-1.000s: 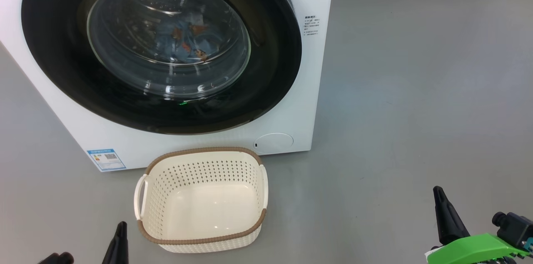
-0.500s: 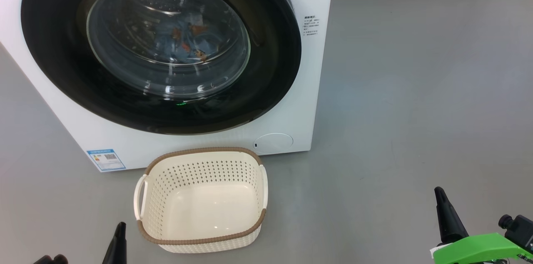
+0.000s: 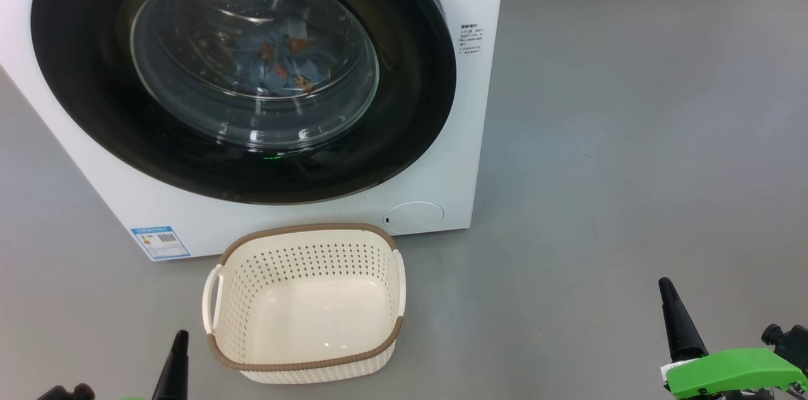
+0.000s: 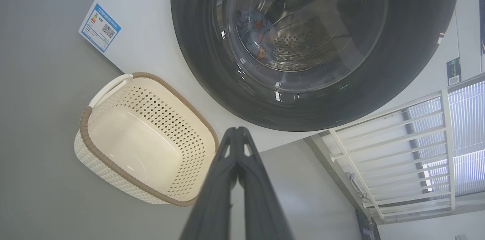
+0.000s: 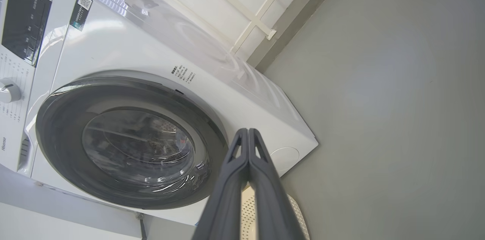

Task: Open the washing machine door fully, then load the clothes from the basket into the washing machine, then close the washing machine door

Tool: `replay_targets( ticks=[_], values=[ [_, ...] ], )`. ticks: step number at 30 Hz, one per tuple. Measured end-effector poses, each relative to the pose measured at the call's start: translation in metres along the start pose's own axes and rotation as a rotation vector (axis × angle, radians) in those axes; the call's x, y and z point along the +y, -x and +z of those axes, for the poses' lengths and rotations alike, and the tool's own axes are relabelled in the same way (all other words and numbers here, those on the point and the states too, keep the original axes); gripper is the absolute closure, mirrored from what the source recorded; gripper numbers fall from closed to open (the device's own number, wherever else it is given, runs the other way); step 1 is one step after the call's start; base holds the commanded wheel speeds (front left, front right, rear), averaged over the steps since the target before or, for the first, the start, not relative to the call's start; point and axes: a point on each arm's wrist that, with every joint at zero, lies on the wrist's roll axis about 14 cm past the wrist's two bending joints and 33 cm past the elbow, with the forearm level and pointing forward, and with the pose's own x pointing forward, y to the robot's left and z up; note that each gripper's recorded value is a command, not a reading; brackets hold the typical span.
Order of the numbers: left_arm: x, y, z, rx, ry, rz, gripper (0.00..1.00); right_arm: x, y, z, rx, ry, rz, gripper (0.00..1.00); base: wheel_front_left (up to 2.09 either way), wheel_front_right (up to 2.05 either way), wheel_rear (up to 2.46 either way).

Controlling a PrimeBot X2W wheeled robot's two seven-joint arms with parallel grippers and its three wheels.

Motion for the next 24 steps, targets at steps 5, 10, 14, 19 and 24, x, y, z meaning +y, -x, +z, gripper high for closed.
replay_targets(
  ticks=[5, 10, 14, 19, 24],
  values=[
    [-0.0042, -0.0035, 0.0014, -0.001, 0.041, -0.010, 1.00, -0.0005, 0.0001, -0.0007, 0.005, -0.051, -0.003, 1.00, 0.00, 0.00, 0.00],
    [-0.0041, -0.0039, 0.0010, 0.004, 0.091, -0.008, 1.00, -0.0009, 0.0002, -0.0010, 0.008, -0.113, -0.005, 1.00, 0.00, 0.00, 0.00],
    [-0.0042, -0.0044, 0.0011, 0.007, 0.137, -0.007, 1.00, -0.0009, 0.0002, -0.0020, 0.015, -0.159, -0.005, 1.00, 0.00, 0.00, 0.00],
    [-0.0046, -0.0050, 0.0008, 0.007, 0.194, -0.006, 1.00, -0.0013, 0.0001, -0.0024, 0.018, -0.222, -0.008, 1.00, 0.00, 0.00, 0.00],
    [-0.0093, -0.0090, 0.0041, 0.006, 0.243, -0.020, 1.00, -0.0006, -0.0003, -0.0032, 0.026, -0.282, -0.006, 1.00, 0.00, 0.00, 0.00]
  ],
)
